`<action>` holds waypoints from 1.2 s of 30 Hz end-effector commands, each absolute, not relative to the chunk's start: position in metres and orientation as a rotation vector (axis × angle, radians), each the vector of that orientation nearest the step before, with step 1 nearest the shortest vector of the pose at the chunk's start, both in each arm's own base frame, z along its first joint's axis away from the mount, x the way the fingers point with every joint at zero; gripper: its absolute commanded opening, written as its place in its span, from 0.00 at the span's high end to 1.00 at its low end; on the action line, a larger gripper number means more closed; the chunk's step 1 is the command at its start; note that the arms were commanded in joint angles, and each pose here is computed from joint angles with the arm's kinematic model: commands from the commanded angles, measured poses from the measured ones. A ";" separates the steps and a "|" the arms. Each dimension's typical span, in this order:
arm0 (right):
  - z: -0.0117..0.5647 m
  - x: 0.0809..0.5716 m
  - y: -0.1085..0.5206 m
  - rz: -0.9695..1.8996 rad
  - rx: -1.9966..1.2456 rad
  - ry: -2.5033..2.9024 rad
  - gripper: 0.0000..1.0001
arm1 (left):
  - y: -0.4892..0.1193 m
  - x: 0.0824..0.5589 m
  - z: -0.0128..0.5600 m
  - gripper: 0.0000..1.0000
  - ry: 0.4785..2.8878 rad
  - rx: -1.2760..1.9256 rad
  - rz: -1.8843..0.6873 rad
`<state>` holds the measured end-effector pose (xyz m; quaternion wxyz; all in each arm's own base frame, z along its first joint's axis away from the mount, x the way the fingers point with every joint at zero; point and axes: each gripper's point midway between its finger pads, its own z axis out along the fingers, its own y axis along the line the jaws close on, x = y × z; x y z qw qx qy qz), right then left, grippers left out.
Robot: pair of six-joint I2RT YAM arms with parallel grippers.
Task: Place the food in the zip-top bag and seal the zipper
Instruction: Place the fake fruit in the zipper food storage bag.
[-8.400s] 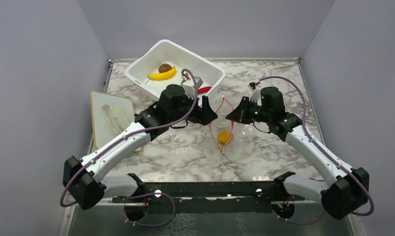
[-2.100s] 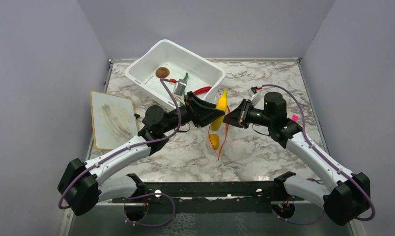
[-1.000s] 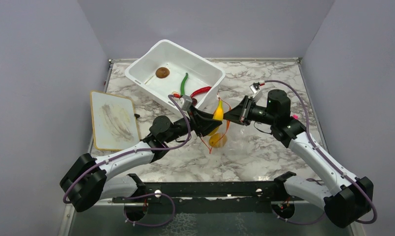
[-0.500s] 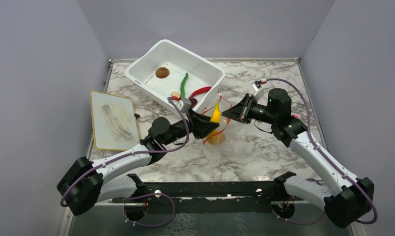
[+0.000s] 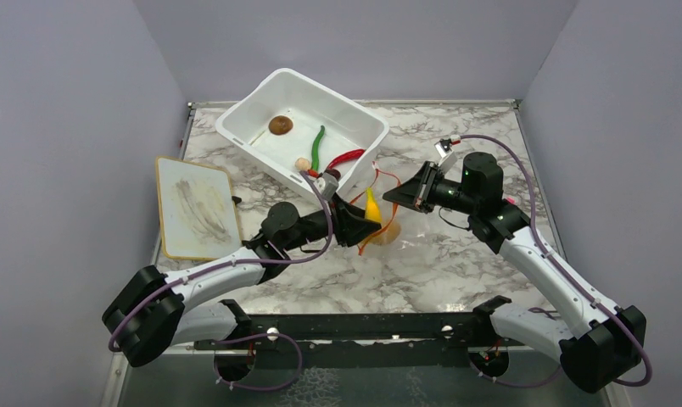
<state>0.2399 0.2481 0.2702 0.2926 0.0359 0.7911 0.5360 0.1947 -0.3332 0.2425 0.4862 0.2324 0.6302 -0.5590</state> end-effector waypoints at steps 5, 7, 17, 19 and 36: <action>0.282 0.247 0.248 1.407 0.084 2.062 0.99 | -0.339 0.177 0.242 0.55 1.496 0.690 -1.405; 0.282 0.247 0.248 1.410 0.081 2.061 0.99 | -0.338 0.180 0.240 0.55 1.506 0.674 -1.391; 0.266 0.239 0.250 1.416 0.025 2.116 0.99 | -0.340 0.202 0.229 0.64 1.608 0.616 -1.297; 0.263 0.235 0.251 1.432 0.008 2.125 0.99 | -0.342 0.209 0.221 0.67 1.653 0.627 -1.249; 0.267 0.237 0.251 1.403 -0.035 2.135 0.99 | -0.347 0.215 0.233 0.23 1.835 0.702 -1.163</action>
